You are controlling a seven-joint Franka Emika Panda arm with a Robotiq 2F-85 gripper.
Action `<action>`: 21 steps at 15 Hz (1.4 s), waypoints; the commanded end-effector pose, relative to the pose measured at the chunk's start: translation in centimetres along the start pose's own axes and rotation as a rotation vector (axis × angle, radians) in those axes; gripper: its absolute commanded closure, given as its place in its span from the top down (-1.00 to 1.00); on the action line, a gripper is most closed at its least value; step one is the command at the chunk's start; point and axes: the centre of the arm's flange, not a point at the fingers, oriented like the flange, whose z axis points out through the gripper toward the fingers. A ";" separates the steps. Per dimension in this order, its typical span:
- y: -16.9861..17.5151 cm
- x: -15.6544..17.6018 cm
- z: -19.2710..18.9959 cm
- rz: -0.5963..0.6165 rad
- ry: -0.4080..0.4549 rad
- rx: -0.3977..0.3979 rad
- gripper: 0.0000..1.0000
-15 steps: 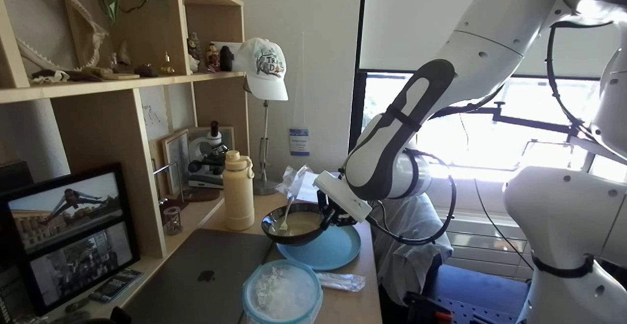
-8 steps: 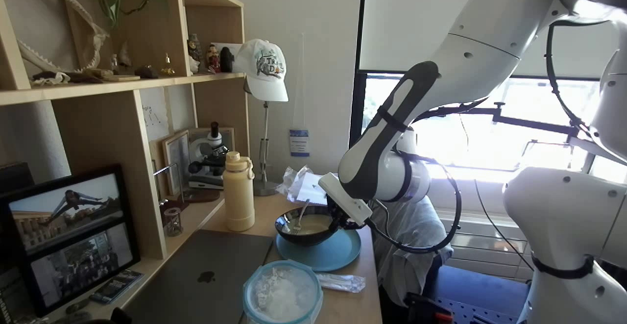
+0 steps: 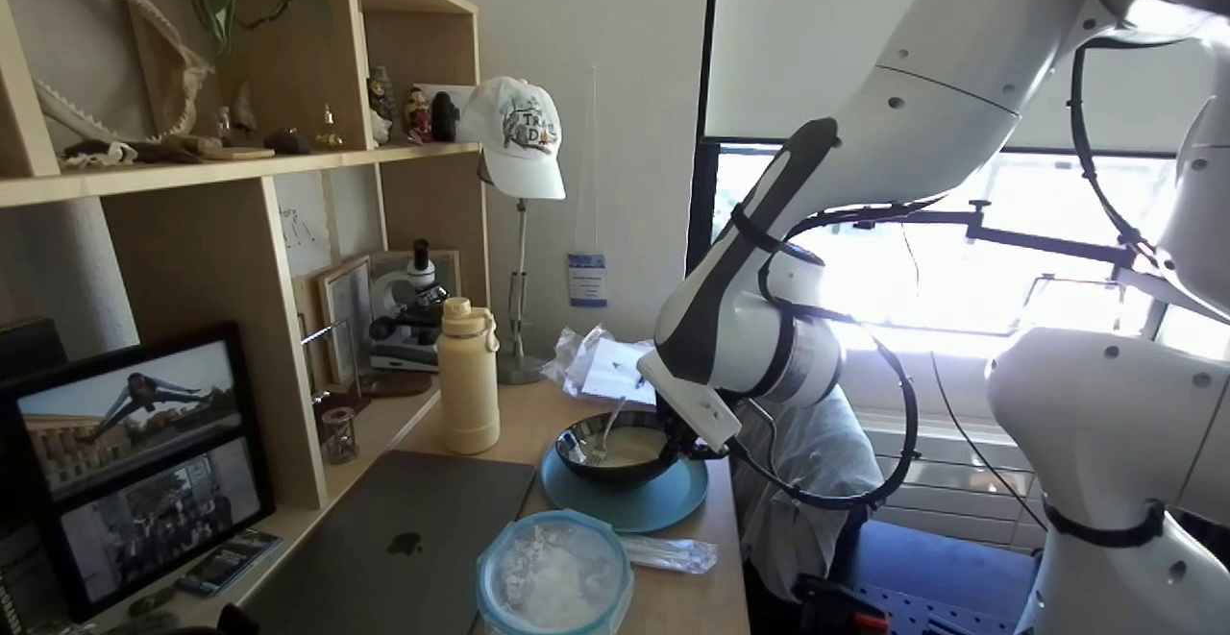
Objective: Move the blue plate to the right then put the brown bowl on the blue plate
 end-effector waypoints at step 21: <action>0.5 -12.4 0.4 -0.518 -0.171 -0.038 1.00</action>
